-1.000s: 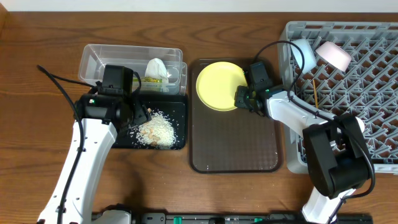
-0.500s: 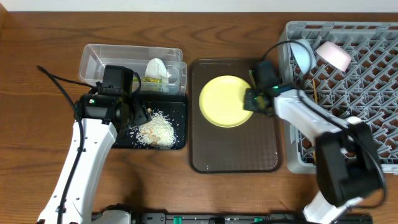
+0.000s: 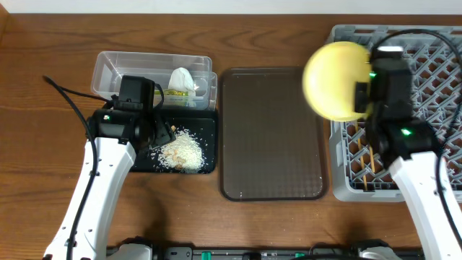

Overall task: Sort waste into correct bins and load items into the dishwasher rack
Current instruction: 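Lift the yellow plate and stand it upright in the rack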

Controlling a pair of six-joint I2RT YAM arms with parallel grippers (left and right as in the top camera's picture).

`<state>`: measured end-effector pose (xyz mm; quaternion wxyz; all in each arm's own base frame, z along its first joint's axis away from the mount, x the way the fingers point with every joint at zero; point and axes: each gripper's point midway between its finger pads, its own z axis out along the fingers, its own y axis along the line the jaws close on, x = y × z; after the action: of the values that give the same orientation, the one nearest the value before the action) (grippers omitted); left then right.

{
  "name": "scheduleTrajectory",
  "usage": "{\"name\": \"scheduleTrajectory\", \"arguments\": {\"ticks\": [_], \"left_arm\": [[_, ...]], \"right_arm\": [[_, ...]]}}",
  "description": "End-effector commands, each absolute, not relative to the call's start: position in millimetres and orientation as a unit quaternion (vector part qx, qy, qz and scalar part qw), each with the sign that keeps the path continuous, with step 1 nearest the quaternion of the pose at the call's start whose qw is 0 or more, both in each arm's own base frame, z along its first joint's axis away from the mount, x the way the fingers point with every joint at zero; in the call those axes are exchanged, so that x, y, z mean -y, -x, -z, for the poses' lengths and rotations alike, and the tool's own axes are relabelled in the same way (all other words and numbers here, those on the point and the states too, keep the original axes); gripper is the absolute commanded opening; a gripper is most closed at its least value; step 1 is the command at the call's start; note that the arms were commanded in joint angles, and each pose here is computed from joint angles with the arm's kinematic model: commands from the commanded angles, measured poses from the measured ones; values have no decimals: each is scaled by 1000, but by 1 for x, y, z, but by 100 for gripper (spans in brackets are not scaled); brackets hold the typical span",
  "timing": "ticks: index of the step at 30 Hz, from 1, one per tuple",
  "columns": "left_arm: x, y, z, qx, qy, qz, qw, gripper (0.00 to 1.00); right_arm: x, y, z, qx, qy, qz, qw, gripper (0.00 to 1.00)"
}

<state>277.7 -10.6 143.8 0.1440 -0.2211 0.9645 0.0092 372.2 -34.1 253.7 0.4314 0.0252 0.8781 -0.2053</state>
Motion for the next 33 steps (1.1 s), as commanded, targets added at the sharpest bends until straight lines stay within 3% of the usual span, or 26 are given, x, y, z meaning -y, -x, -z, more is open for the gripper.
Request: {"name": "scheduleTrajectory", "arguments": {"ticks": [1,5,13,18,19,21,29,33], "left_arm": [[8,-276,-141,-963,230,-13,140,77],[8,-276,-141,-963,230,-13,140,77],[8,-277,-142,-963,230,-12,142,77],[8,-277,-142,-963,230,-12,141,77],[8,-277,-142,-963,230,-12,141,77],[8,-277,-142,-963,230,-12,141,77],[8,-277,-142,-963,230,-12,142,77],[8,-277,-142,-963,230,-12,142,77]], "right_arm": [[85,-350,-279,-847,-11,368,385,1],[100,-338,-281,-838,-3,424,343,1],[86,-343,-232,-882,24,368,294,1],[81,-353,-207,-895,-29,334,295,3],[78,-356,-204,-896,-48,319,304,8],[69,-362,-202,-901,-65,281,324,33],[19,-381,-249,-885,-67,106,448,57],[-25,-381,-285,-863,-11,-17,505,61]]}}
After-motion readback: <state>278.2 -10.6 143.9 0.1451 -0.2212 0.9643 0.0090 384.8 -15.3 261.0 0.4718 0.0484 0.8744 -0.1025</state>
